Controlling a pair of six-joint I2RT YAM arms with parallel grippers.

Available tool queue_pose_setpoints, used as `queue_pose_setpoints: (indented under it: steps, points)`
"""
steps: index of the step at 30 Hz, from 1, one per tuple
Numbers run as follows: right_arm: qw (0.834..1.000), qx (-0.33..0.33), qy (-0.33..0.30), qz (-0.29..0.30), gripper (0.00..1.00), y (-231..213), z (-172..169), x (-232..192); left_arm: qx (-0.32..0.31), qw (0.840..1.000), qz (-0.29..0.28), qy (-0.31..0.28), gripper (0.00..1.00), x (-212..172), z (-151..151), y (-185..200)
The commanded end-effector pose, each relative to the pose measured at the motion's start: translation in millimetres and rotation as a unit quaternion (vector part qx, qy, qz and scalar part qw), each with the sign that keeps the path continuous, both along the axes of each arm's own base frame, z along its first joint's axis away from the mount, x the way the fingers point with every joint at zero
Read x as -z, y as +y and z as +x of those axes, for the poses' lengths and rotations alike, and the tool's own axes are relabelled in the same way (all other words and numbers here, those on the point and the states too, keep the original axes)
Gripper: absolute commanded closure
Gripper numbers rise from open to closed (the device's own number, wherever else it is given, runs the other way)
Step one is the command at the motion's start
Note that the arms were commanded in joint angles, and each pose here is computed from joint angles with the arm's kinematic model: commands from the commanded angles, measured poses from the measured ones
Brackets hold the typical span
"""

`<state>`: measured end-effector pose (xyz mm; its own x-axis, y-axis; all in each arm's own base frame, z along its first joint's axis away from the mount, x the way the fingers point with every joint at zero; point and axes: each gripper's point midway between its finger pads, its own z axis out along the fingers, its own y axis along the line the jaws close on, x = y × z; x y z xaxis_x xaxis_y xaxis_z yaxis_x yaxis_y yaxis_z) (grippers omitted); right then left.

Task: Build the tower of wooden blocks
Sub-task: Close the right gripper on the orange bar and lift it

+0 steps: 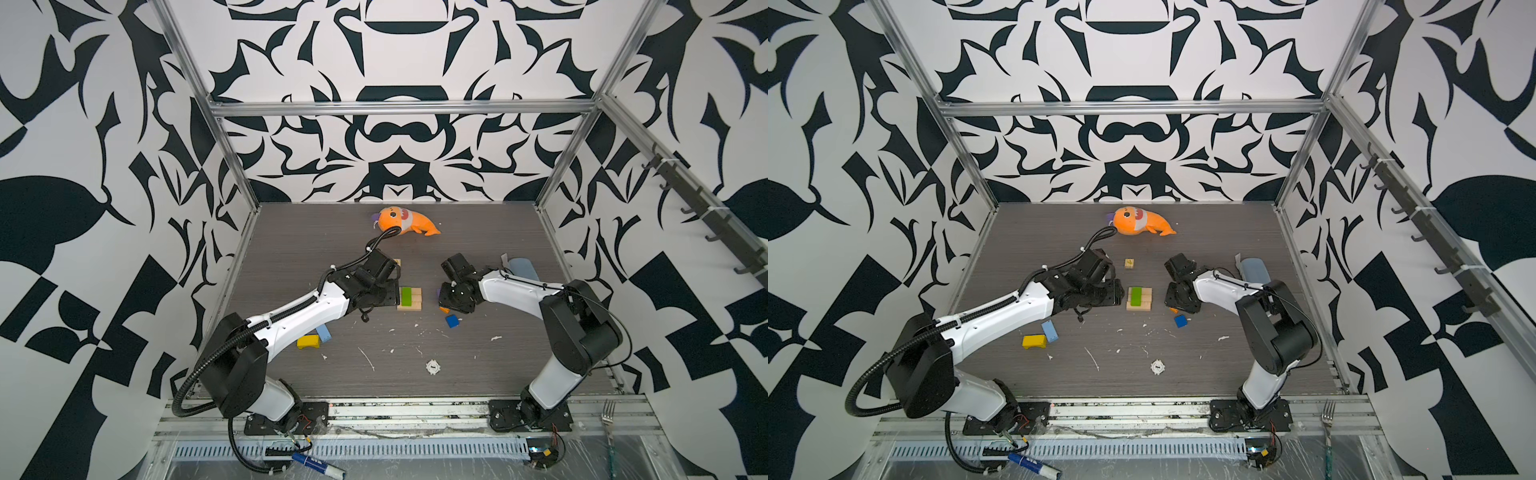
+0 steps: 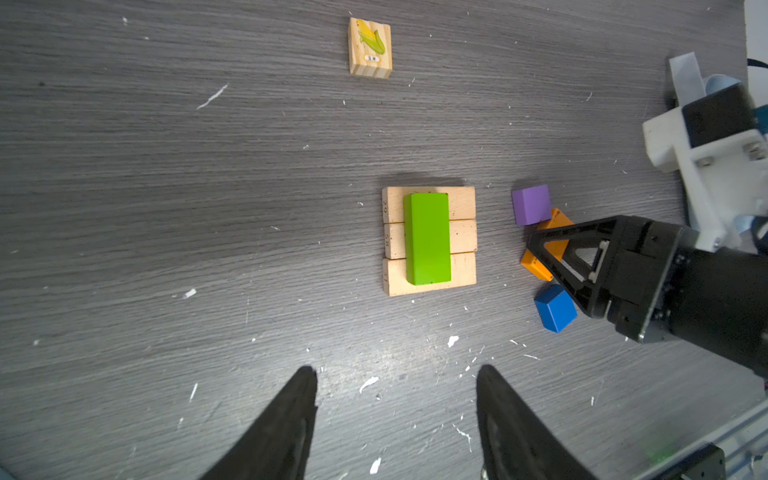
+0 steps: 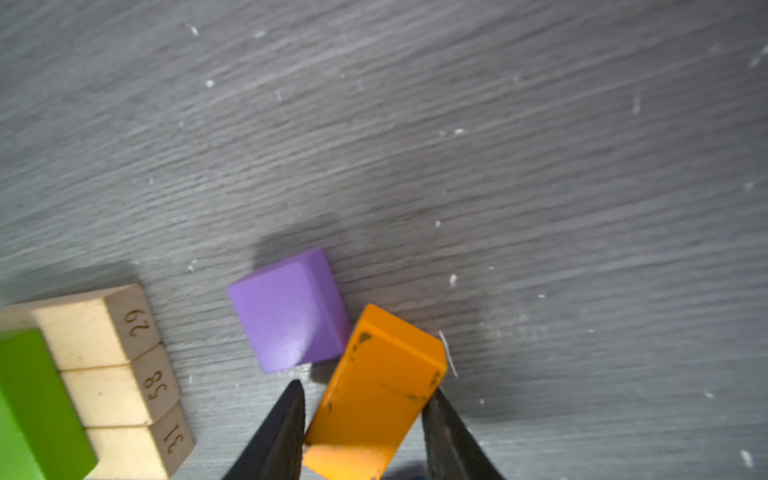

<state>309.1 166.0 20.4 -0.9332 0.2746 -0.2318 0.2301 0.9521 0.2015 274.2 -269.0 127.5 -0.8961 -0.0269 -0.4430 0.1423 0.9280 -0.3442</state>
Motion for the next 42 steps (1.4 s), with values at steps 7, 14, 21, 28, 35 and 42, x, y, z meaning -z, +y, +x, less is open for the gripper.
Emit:
queue_pose_setpoints:
  steps: [7, 14, 21, 28, 35, 42]
  points:
    - [0.999, -0.027, -0.012, -0.039, 0.60, -19.0, -15.2, -11.1, 0.001, 1.000, 0.004, 0.012, 0.36, 9.0, 0.2, -7.4]
    - [0.998, -0.043, -0.026, -0.035, 0.61, -19.3, -16.9, -20.5, 0.007, 1.000, 0.001, 0.010, 0.35, 6.0, 1.5, -13.6]
    - [0.998, -0.050, -0.020, -0.027, 0.50, -13.8, -15.1, -19.3, 0.009, 1.000, 0.002, 0.009, 0.36, 5.9, -0.4, -14.6]
    - [0.998, -0.049, -0.014, -0.036, 0.54, -13.9, -10.9, -13.3, 0.006, 1.000, 0.006, 0.008, 0.36, 4.9, -1.1, -11.6]
    - [0.998, -0.046, -0.011, -0.044, 0.56, -15.4, -9.3, -10.4, 0.004, 1.000, 0.009, 0.008, 0.35, 6.3, -2.3, -9.0]
    - [0.998, -0.046, -0.014, -0.048, 0.56, -15.7, -6.3, -10.7, 0.003, 1.000, 0.009, 0.008, 0.35, 7.3, -3.6, -7.4]
